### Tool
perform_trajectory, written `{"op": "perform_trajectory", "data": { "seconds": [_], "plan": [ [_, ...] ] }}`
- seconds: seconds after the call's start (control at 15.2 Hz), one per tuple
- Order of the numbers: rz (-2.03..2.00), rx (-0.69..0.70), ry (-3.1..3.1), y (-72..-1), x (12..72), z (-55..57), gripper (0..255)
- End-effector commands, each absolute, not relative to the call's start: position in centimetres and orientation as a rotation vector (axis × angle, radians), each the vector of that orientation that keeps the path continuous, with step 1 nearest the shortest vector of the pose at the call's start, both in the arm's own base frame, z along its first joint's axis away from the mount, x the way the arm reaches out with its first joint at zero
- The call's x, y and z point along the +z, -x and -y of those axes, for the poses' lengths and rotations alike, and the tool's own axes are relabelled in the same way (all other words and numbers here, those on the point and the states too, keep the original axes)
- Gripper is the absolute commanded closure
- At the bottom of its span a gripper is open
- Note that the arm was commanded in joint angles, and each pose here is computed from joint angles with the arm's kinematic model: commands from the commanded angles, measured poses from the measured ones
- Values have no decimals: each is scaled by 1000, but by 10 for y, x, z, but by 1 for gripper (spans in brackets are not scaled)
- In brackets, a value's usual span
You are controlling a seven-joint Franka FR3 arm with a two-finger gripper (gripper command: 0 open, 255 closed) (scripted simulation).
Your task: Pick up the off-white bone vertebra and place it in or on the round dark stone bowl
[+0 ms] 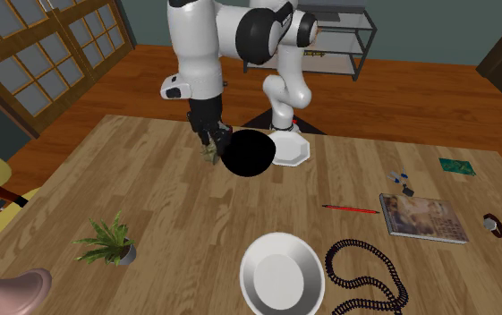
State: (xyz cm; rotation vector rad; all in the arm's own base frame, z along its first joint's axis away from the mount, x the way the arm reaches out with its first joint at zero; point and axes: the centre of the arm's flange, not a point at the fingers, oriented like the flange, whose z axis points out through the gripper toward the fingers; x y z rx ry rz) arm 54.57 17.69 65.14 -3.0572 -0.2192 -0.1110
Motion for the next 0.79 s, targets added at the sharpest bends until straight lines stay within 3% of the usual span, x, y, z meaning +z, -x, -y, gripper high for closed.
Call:
{"op": "perform_trajectory", "data": {
  "seconds": [0.0,0.53,0.73],
  "plan": [
    [218,-111,3058,-517,651,-176,255],
    [218,-111,3058,-406,655,-161,255],
    [218,-111,3058,-406,640,-161,255]
  ]
}}
